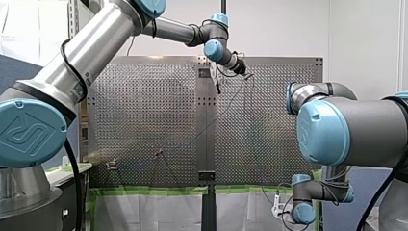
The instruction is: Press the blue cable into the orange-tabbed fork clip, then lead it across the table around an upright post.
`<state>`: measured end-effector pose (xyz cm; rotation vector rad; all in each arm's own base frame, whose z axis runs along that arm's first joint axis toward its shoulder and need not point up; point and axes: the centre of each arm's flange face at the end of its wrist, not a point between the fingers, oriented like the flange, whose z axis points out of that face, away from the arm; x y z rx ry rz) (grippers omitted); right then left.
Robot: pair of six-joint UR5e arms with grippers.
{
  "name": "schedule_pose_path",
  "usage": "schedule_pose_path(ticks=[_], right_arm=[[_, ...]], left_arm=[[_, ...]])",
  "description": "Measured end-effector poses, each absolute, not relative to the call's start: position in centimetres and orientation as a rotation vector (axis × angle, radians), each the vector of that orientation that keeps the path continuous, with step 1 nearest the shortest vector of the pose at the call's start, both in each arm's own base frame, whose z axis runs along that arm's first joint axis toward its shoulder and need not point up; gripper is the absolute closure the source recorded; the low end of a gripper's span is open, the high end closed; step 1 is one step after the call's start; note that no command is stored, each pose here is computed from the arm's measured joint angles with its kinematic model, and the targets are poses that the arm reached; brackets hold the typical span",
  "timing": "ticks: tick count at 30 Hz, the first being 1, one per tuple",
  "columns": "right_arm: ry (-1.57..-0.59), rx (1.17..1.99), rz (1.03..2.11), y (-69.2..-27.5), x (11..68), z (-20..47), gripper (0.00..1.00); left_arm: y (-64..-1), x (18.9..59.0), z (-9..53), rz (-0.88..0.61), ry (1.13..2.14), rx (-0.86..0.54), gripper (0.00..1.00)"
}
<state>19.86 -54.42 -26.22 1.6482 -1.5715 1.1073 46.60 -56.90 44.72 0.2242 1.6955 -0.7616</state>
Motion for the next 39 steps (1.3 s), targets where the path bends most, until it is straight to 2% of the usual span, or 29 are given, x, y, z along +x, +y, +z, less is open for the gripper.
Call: schedule_pose_path(ticks=[18,39], right_arm=[[-1.566,1.656,1.106,-54.38,19.9,-26.23,0.99],[-1.561,1.663,1.1,-54.34,19.9,-26.24,0.99]], left_arm=[[-55.97,46.72,44.51,-0.543,1.686,0.275,0.0],[-56.25,45.89,44.26,-0.523,1.703,0.293,0.0]])
